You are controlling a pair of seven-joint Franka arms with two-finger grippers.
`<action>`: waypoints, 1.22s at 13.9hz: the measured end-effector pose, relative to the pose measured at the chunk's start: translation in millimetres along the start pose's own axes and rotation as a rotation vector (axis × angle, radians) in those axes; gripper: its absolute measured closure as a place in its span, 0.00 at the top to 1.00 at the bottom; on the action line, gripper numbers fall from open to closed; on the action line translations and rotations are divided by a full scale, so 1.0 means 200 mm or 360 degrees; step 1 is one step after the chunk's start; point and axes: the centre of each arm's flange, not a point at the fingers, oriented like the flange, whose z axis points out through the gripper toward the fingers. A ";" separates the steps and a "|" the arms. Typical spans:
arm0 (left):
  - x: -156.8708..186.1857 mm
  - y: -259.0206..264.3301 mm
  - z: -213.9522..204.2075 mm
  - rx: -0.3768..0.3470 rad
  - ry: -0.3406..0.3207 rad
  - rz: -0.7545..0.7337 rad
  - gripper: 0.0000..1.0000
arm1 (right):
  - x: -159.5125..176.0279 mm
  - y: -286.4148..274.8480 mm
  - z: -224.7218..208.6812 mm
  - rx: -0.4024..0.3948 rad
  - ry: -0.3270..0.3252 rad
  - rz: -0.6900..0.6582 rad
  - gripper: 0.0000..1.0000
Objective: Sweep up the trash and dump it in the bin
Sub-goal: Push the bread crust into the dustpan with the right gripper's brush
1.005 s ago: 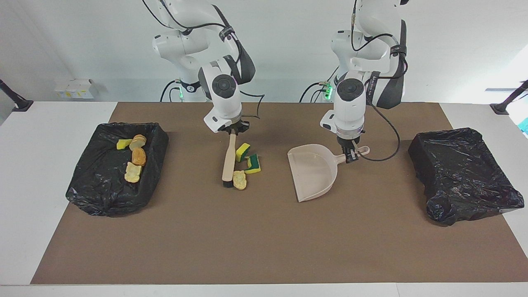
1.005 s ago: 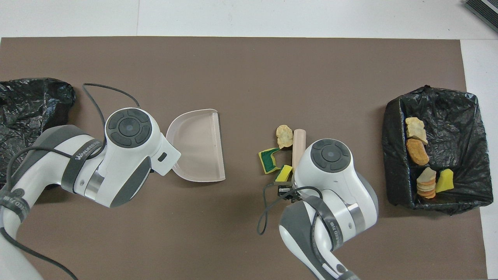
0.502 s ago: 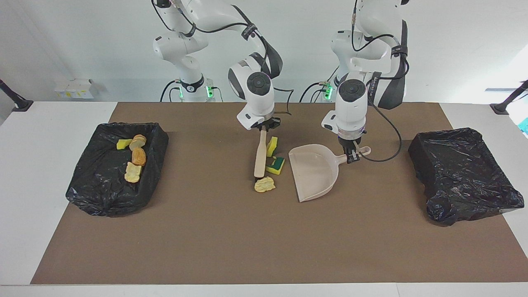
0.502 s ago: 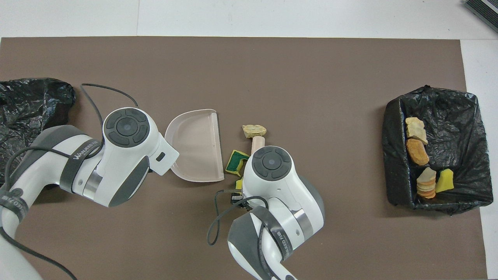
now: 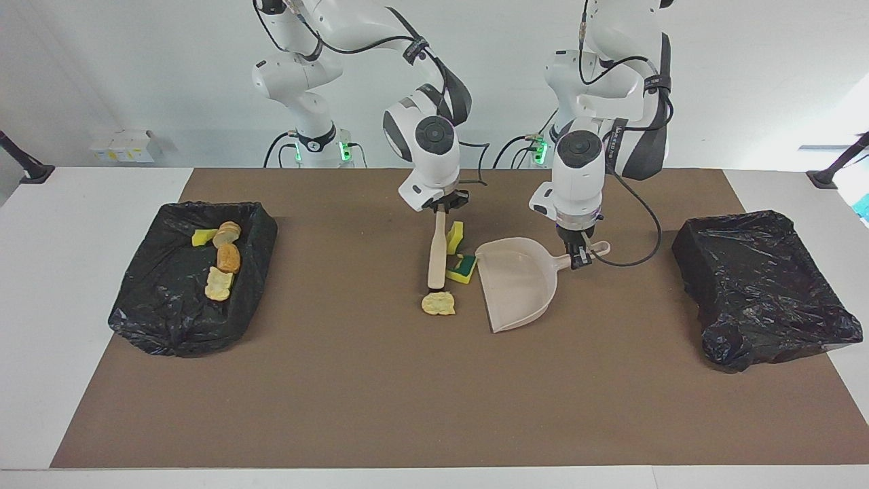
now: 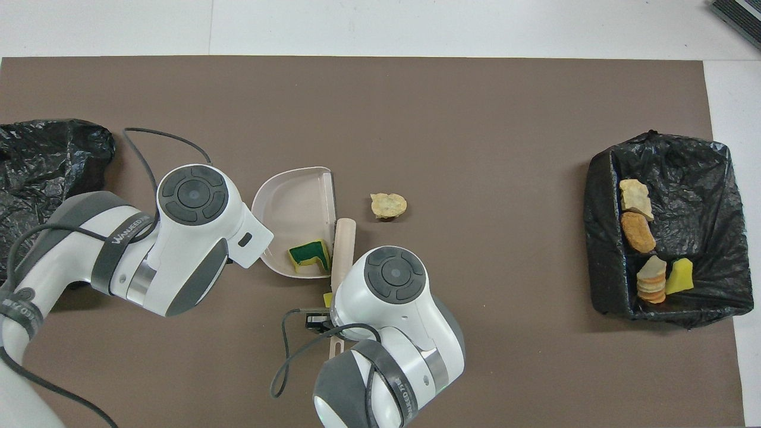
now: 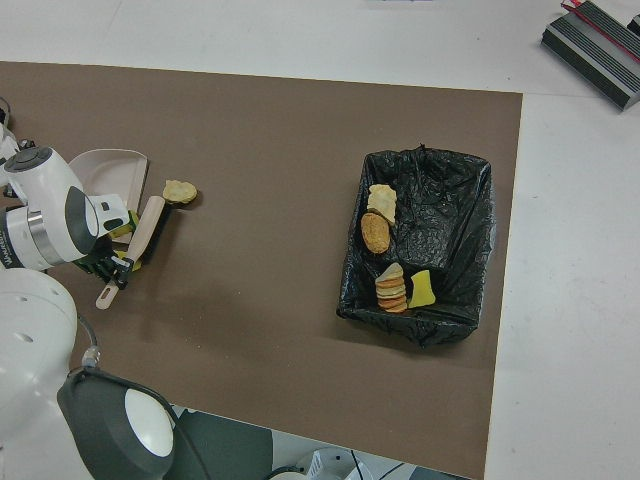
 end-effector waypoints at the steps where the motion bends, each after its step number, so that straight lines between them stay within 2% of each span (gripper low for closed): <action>1: 0.00 0.00 0.00 0.0000 0.0000 0.0001 0.31 | 0.00 -0.03 -0.03 0.0041 0.0006 0.0007 0.27; 3: 0.00 0.00 0.00 0.0000 0.0000 0.0001 0.31 | 0.01 -0.04 -0.09 0.0074 0.0012 0.0016 0.27; 6: -0.01 0.00 0.00 -0.0001 0.0000 0.0002 0.31 | 0.06 0.10 -0.28 0.0016 -0.0067 0.0065 0.27; 10: -0.02 -0.01 0.01 -0.0004 0.0000 -0.0009 0.31 | 0.14 0.41 -0.44 -0.0355 -0.0069 0.0034 0.27; 12: -0.06 -0.03 0.02 -0.0014 -0.0001 -0.0035 0.31 | 0.21 0.56 -0.46 -0.0518 -0.0057 -0.0058 0.27; 14: -0.09 -0.04 0.03 -0.0025 0.0008 -0.0057 0.31 | 0.28 0.65 -0.45 -0.0623 -0.0050 -0.0168 0.27; 17: -0.10 -0.04 0.04 -0.0041 0.0024 -0.0077 0.31 | 0.35 0.61 -0.29 -0.0682 -0.0046 -0.0261 0.27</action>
